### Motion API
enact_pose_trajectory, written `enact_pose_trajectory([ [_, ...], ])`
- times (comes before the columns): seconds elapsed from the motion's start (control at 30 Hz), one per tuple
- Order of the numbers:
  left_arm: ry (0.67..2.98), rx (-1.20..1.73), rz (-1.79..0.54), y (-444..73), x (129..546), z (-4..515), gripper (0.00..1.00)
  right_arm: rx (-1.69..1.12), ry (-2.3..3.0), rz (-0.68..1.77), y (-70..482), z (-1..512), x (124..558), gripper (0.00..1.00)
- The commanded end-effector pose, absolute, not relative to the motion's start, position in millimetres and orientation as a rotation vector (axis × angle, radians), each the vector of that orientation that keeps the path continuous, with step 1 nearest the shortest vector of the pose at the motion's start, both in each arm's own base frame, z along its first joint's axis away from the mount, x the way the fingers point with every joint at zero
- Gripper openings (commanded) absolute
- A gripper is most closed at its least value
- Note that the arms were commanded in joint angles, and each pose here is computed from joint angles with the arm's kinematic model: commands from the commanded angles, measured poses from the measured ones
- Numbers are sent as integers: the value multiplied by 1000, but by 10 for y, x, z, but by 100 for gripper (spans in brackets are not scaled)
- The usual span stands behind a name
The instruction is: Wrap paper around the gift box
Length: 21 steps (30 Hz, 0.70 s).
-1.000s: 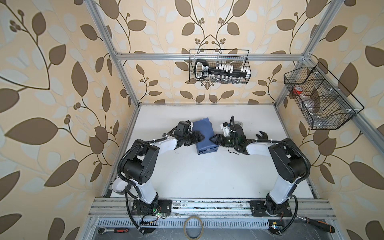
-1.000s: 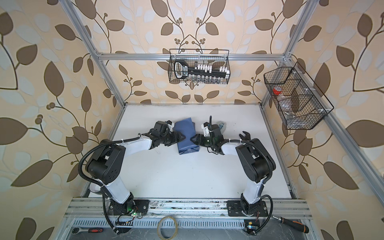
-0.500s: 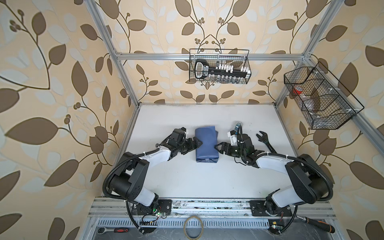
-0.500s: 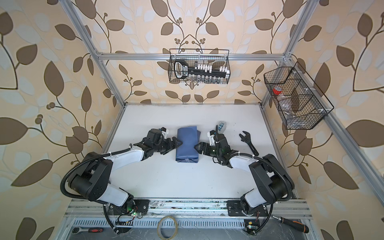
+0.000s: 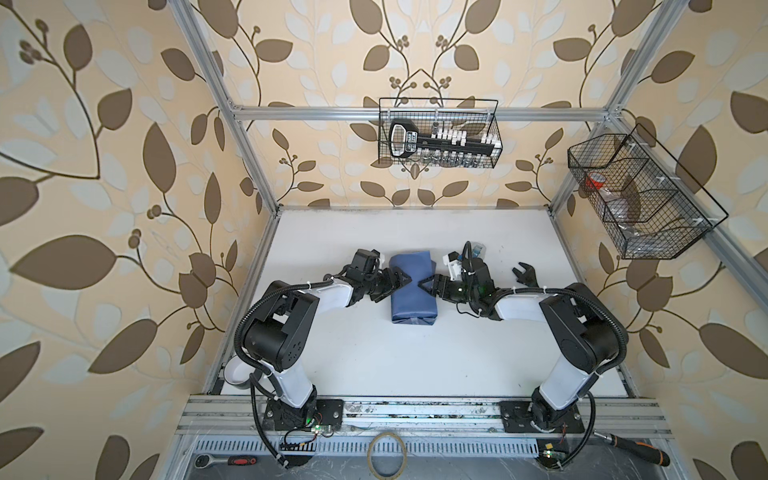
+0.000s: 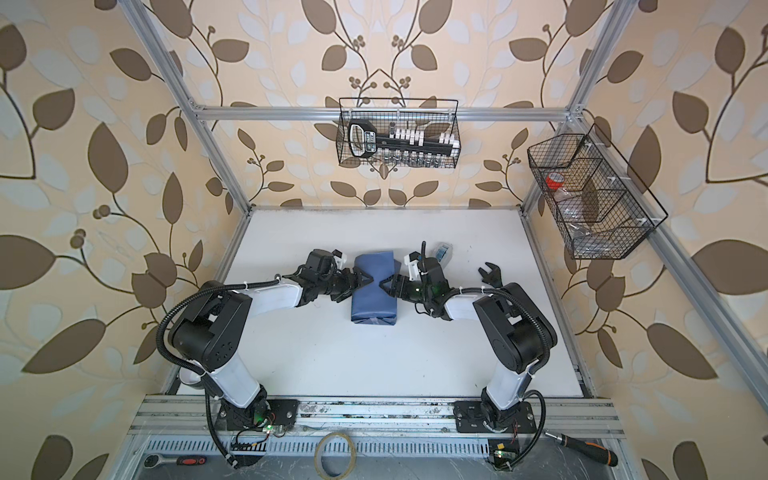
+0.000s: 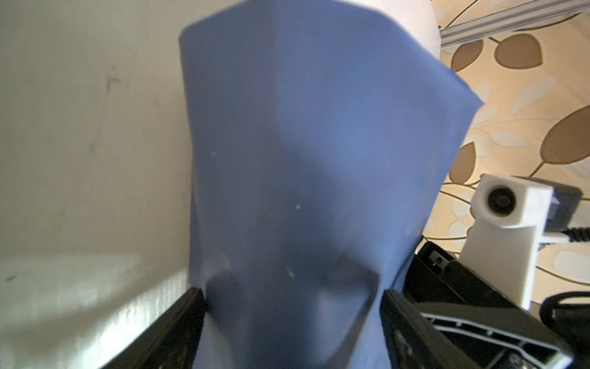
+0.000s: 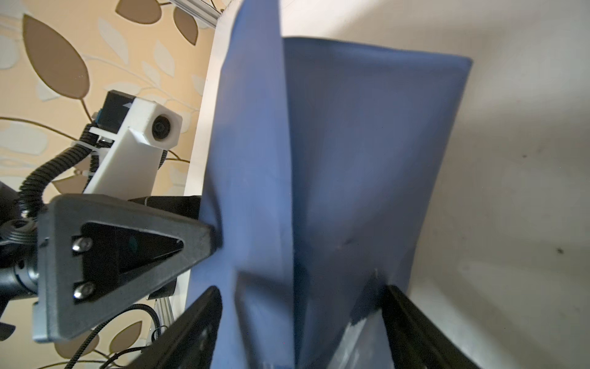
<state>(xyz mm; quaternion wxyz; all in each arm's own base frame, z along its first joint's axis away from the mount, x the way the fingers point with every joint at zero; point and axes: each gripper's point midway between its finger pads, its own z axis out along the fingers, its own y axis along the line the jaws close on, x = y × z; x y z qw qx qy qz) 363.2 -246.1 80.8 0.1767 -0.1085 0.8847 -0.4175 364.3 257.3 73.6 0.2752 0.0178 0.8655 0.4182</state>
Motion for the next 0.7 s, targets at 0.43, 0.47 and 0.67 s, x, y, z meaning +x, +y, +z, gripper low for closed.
enact_pose_trajectory([
  [0.43,2264,-114,-1451,-2772,3763,1837,88,-39,2083,1215,2671,1694,3697,81],
  [0.47,2253,-108,-1453,-2769,3756,1878,88,-44,2077,1211,2671,1718,3690,81],
  [0.67,2217,-114,-1492,-2760,3700,2064,92,-74,2062,1177,2675,1763,3645,82],
])
